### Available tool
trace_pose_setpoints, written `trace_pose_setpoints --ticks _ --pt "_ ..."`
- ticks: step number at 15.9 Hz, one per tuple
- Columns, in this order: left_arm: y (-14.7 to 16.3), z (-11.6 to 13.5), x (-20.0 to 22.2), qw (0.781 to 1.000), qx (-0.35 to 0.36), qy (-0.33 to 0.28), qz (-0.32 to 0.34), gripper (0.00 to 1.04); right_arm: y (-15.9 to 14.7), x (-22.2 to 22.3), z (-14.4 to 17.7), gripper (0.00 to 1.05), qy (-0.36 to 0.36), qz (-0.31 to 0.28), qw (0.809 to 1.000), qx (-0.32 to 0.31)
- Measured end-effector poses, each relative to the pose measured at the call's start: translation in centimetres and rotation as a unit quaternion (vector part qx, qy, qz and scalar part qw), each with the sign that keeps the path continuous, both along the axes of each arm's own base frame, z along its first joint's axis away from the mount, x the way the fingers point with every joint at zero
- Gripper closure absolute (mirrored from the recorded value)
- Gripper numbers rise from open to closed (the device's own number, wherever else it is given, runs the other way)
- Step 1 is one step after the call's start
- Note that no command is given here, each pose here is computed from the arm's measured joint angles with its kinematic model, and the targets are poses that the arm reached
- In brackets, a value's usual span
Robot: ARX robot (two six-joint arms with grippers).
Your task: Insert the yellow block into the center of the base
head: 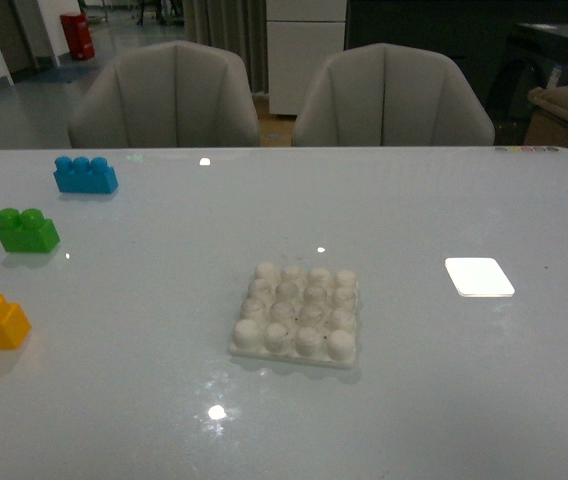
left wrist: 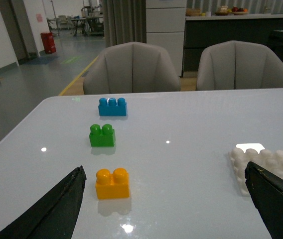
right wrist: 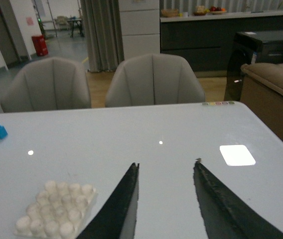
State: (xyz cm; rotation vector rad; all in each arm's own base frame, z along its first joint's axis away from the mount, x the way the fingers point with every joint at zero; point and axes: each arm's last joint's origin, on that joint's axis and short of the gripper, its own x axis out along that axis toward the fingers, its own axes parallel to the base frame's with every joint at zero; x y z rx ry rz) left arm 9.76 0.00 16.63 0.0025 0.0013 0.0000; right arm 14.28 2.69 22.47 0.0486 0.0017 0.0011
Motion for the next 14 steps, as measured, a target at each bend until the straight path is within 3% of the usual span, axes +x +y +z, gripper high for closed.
trace_pose_setpoints --ticks 4,8,14 --pt "0.0 0.0 0.0 1.0 0.0 0.0 0.0 0.07 -0.5 -0.4 -1.0 0.82 0.005 -0.002 1.0 -0.011" --pt "0.0 0.0 0.0 1.0 0.0 0.0 0.0 0.07 -1.2 -1.1 -1.9 1.03 -0.004 -0.003 1.0 -0.019" --pt "0.0 0.0 0.0 1.0 0.0 0.0 0.0 0.07 -2.7 -3.1 -5.0 1.03 -0.006 -0.001 1.0 -0.021"
